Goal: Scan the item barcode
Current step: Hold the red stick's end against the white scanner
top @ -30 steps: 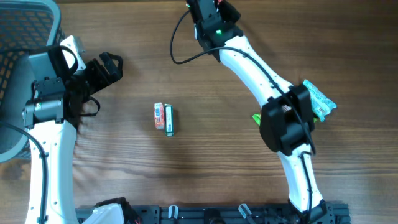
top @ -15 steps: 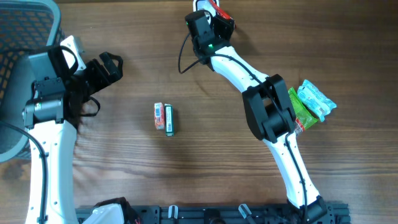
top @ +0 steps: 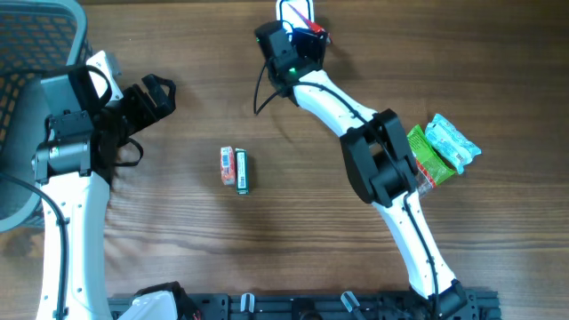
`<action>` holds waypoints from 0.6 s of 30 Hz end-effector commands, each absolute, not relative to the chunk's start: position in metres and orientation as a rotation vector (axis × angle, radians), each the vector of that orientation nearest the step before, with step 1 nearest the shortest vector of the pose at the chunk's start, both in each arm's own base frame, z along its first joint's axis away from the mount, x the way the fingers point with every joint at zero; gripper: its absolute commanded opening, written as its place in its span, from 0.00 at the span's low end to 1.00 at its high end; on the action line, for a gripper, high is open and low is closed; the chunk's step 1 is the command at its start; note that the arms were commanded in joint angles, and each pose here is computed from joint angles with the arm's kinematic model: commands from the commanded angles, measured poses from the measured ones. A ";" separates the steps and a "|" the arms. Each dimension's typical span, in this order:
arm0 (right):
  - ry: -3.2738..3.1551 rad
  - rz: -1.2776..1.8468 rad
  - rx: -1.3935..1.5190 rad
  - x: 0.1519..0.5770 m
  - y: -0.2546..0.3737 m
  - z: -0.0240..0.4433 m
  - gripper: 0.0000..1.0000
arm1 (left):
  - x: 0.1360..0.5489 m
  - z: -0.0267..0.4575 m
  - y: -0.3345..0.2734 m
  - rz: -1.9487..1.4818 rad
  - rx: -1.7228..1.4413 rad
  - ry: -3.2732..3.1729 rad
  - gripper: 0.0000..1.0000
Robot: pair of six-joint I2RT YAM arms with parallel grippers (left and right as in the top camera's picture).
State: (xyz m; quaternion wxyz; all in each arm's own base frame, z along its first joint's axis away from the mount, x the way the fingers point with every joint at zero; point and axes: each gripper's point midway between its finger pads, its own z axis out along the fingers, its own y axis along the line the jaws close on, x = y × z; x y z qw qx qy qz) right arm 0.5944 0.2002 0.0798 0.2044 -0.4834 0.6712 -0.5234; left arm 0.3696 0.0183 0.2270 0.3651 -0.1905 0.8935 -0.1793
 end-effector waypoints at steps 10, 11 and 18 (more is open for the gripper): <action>1.863 -1.496 -1.454 0.585 0.197 0.094 0.04 | 0.372 0.232 0.021 -0.443 -0.472 2.287 1.00; 1.865 -1.495 -1.464 0.584 0.196 0.093 0.04 | 0.372 0.232 0.021 -0.443 -0.472 2.287 1.00; 1.925 -1.320 -1.504 0.573 0.204 0.090 0.04 | 0.372 0.232 0.021 -0.443 -0.472 2.287 1.00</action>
